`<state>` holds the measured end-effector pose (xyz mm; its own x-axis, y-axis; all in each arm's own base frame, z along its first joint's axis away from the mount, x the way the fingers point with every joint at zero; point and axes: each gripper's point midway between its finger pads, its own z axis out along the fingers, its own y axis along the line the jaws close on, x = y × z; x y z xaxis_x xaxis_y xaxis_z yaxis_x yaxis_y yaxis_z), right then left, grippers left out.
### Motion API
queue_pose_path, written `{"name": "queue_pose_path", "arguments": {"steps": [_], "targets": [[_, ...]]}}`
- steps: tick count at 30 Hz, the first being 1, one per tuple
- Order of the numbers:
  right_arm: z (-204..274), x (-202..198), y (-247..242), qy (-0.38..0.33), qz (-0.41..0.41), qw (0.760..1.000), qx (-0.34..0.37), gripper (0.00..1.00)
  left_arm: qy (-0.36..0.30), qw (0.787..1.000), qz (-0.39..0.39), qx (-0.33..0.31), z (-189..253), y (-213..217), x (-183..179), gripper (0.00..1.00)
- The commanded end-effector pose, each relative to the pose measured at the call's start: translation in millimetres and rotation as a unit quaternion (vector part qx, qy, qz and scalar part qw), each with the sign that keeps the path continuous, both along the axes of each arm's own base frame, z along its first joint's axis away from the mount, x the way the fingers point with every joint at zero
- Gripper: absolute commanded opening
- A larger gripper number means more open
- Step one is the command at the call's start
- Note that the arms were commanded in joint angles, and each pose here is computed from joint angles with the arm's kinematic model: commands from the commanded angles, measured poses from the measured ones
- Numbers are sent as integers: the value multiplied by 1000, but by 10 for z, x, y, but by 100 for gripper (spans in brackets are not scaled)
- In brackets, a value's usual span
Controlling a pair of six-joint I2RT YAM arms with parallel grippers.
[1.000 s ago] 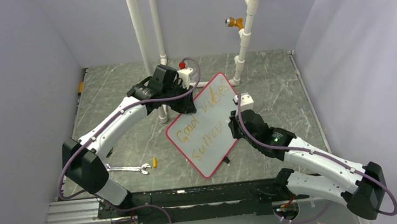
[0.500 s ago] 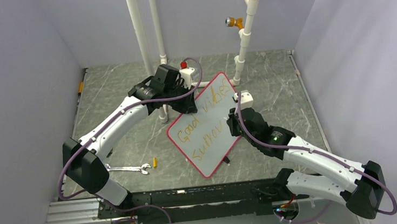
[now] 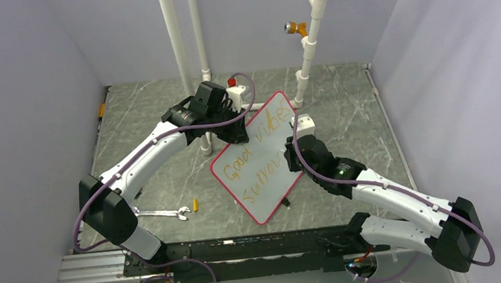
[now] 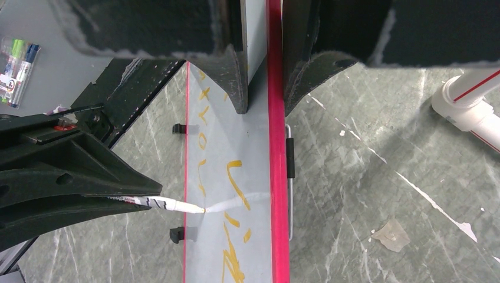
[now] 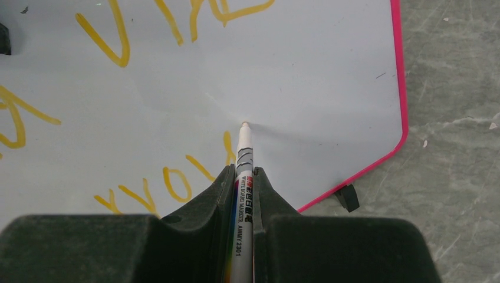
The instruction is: Write a sentence on the whiteboard
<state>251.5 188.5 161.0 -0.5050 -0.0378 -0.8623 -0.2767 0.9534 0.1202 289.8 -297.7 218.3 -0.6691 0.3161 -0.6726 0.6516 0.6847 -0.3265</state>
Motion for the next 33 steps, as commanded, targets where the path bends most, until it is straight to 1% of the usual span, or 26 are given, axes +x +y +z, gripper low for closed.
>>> {"name": "queue_pose_path", "arguments": {"steps": [1,14,26,33], "targets": [[137,48,111,-18,16,999,25,0,-40,999,4,32,14,109,85,0],[-166,-163,46,25,27,999,29,0,-33,999,-8,14,44,41,44,0],[-100,-203,40,28,29,998,38,0,-35,999,-9,8,77,36,27,0],[-186,-255,5,41,28,998,33,0,-36,999,-9,7,88,39,22,0]]}}
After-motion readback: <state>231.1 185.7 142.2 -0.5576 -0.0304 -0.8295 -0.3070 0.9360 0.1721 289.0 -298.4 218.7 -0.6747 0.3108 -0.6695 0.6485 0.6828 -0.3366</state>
